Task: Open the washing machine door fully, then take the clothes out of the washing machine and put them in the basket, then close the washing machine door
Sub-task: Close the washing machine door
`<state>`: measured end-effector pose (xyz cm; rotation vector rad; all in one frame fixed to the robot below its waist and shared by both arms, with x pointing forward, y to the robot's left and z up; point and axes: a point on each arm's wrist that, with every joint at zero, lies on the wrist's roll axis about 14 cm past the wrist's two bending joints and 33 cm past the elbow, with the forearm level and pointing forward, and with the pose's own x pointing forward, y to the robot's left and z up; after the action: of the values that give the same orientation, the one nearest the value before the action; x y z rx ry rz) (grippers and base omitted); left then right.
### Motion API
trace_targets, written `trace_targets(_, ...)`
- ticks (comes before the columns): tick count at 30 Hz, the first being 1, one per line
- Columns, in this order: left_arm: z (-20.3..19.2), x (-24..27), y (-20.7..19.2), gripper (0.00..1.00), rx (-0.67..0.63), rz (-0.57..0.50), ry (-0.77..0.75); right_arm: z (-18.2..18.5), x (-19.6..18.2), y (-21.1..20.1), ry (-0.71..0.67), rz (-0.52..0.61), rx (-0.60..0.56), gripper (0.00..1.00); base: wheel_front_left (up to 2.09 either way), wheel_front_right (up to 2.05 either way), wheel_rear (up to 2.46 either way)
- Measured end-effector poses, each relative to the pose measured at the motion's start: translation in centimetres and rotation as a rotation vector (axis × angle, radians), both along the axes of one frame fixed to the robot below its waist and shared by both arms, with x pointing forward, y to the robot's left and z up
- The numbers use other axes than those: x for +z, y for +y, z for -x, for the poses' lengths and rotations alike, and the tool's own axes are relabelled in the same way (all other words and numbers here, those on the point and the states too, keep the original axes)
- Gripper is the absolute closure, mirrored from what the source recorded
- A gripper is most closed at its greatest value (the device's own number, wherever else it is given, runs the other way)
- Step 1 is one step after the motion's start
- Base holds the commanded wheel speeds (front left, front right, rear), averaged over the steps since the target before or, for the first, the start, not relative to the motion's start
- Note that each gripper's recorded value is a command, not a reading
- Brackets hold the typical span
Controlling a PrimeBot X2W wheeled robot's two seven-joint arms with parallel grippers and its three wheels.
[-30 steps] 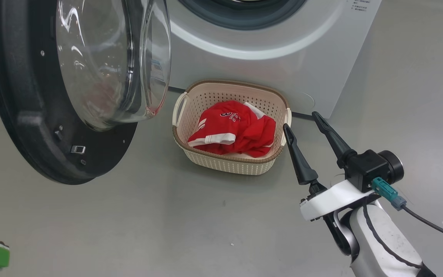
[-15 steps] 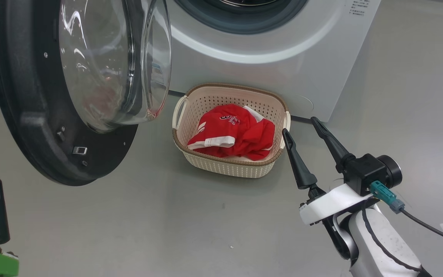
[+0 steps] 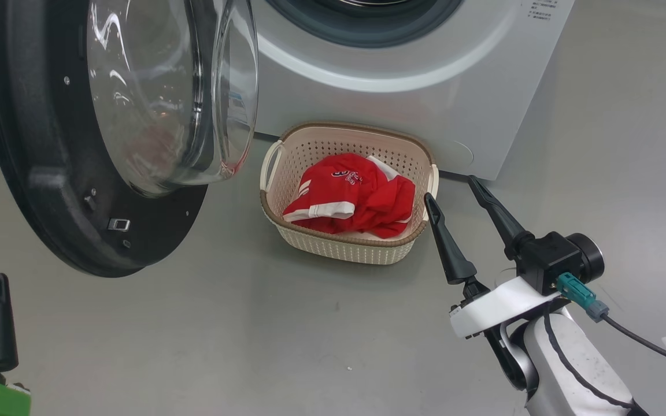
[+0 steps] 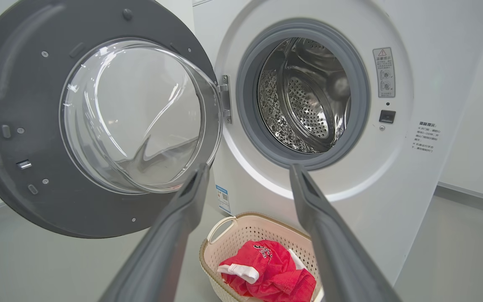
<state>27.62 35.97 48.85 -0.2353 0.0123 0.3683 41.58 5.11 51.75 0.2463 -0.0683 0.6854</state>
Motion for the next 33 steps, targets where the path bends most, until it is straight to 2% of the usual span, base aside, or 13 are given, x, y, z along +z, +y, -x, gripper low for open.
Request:
trace_targets(18, 0.0, -0.6, 0.0, 0.0, -0.002, -0.005, 0.021, -0.1, -0.3, 0.1, 0.009, -0.003, 0.002, 0.0, 0.0, 0.0, 0.0)
trace_targets(19, 0.0, -0.6, 0.1, 0.16, -0.003, -0.006, 0.023, -0.1, -0.3, 0.1, 0.009, -0.003, 0.002, 0.0, 0.0, 0.0, 0.0)
trace_targets(21, 0.0, -0.6, 0.1, 1.0, -0.005, -0.008, 0.025, -0.1, -0.3, 0.1, 0.009, -0.003, 0.002, 0.0, 0.0, 0.0, 0.0)
trace_targets(33, -1.3, 1.4, 0.7, 1.0, -0.029, -0.052, -0.014, -0.1, -0.5, 0.2, 0.016, -0.004, 0.005, 0.0, 0.0, 0.0, 0.0)
